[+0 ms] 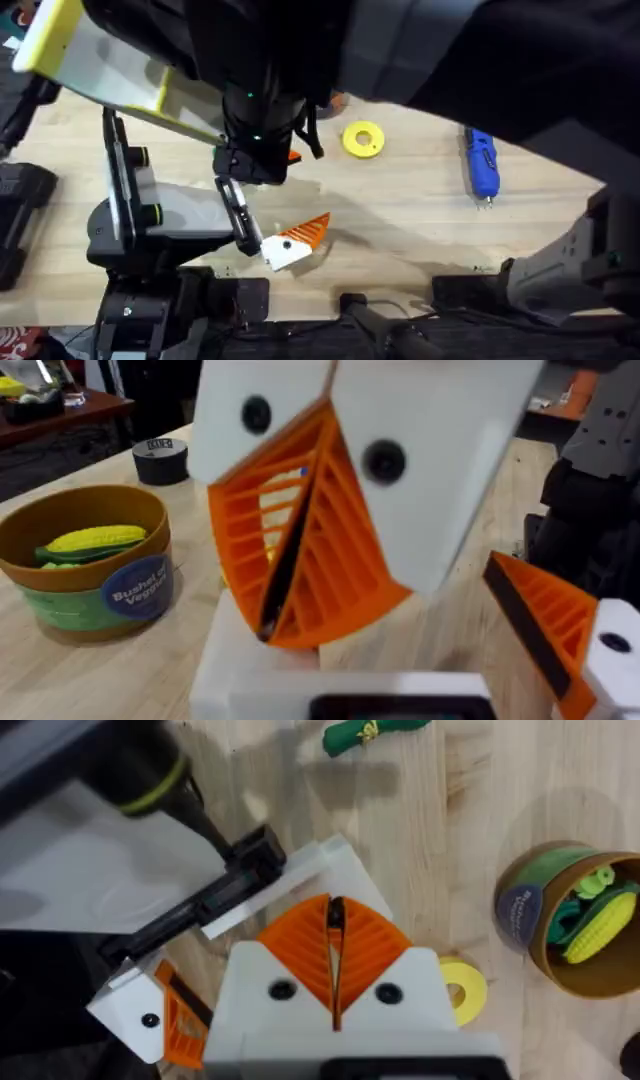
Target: Pick up the gripper from the table and insert it into the empty holder that is missing its gripper. Then pick up a screw, insert it into the mounting hole, and use the screwdriver to tighten it. Finally, clean up the table by picking up the vegetable and placing it into the bucket.
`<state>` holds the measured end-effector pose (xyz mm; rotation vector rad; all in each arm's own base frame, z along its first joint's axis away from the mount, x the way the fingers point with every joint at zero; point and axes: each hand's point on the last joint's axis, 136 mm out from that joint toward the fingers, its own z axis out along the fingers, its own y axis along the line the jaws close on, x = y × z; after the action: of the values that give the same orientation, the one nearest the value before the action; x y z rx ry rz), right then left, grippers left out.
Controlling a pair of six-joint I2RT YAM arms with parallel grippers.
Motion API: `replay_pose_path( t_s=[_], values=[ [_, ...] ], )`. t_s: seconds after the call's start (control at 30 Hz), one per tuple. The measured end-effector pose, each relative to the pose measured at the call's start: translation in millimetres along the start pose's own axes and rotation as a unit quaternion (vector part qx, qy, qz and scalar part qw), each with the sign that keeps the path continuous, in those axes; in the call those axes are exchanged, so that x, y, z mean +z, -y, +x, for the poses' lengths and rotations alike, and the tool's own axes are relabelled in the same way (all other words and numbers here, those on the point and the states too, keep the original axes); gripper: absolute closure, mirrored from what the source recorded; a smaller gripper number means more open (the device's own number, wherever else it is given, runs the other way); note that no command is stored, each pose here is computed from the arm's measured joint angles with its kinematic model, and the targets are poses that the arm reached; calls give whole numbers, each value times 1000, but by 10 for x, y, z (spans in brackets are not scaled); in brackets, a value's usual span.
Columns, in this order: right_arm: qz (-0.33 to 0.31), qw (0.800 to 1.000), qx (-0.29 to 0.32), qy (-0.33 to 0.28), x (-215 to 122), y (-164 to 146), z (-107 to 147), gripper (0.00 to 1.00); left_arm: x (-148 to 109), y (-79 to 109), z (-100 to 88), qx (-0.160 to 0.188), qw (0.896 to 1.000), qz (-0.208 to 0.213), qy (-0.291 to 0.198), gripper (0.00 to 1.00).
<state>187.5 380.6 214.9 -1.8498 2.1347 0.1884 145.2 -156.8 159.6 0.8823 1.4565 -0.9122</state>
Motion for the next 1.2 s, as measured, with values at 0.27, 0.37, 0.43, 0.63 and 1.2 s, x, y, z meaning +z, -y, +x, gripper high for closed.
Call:
replay_pose_path(
  t_s=[0.27, 0.37, 0.43, 0.63, 1.2],
  values=[
    [0, 1000, 0, -1, 0, -2, 6, 995, 0, 0, 1, 0, 1000, 0, 0, 15],
    [0, 1000, 0, -1, 2, -2, 6, 995, 0, 0, 1, 0, 1000, 0, 0, 15],
    [0, 1000, 0, -1, 3, -2, 6, 995, 0, 0, 1, -1, 1000, 0, 0, 15],
    [0, 1000, 0, -1, 3, -2, 5, 995, 0, 0, 1, -2, 1000, 0, 0, 15],
    [15, 1000, 2, -10, -11, 108, 49, 5, 0, 0, 0, -2, 1000, 0, 0, 15]
  ],
)
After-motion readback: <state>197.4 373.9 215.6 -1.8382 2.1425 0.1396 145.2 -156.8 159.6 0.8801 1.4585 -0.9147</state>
